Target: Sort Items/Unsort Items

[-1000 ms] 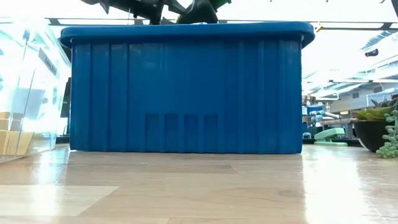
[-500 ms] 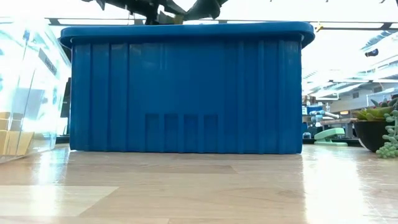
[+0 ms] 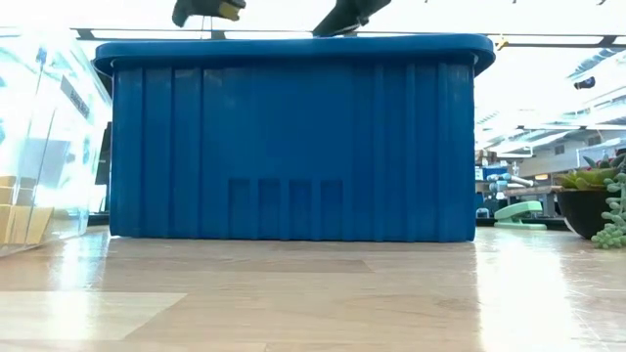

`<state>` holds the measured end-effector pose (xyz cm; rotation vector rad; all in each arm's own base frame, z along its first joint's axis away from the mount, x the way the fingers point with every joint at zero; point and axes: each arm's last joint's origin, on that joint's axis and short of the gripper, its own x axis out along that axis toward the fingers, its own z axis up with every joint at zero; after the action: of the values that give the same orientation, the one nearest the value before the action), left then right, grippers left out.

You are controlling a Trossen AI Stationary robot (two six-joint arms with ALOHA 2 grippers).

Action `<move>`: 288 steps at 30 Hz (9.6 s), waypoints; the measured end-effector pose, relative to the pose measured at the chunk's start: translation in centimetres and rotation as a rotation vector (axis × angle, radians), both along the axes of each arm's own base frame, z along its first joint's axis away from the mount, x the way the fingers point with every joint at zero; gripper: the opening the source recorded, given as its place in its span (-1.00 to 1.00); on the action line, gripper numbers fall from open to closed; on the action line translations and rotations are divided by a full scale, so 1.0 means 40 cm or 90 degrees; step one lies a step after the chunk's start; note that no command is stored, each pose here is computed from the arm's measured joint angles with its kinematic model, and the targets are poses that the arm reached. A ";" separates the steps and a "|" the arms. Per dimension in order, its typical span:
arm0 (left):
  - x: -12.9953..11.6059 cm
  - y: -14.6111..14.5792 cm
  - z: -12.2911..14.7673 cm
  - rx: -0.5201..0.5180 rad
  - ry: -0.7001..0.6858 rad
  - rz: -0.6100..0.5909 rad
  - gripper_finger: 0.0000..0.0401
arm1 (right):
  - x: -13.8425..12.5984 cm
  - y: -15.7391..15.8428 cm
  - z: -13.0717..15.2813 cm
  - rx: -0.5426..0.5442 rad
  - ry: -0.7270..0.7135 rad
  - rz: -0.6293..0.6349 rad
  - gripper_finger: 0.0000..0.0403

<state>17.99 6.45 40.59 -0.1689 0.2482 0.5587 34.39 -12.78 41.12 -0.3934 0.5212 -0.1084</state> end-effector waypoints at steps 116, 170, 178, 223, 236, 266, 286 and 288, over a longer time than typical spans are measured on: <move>-0.132 -0.304 -0.091 -0.310 0.136 0.009 0.19 | 0.172 -0.387 -0.570 0.137 0.314 -0.011 0.41; 0.142 -0.263 -0.084 0.457 0.361 -0.184 0.19 | 0.158 -0.109 -0.190 0.416 0.183 0.278 -0.37; 0.210 -0.233 -0.133 0.482 0.434 -0.222 0.19 | 0.190 -0.026 -0.189 0.439 0.197 0.327 -0.37; 0.011 -0.260 -0.097 -0.119 0.225 -0.103 -0.29 | 0.003 -0.133 -0.007 0.311 0.121 0.146 0.41; -0.093 -0.295 -0.172 -0.469 0.481 -0.069 -0.31 | 0.094 -0.206 -0.125 0.316 0.130 0.130 0.39; -0.104 -0.304 -0.092 -0.482 0.363 -0.042 -0.04 | 0.263 -0.248 -0.354 -0.010 0.233 0.111 0.25; 0.120 -0.077 0.025 -0.025 0.155 0.109 -0.04 | -0.145 -0.050 0.168 0.020 0.077 -0.029 0.14; 0.167 -0.032 0.001 -0.049 0.167 0.090 -0.04 | -0.177 -0.038 0.183 0.023 0.085 -0.075 0.12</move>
<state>24.67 5.18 40.63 -0.1883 0.5167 0.7125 27.31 -14.31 48.44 -0.3363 0.6777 -0.1877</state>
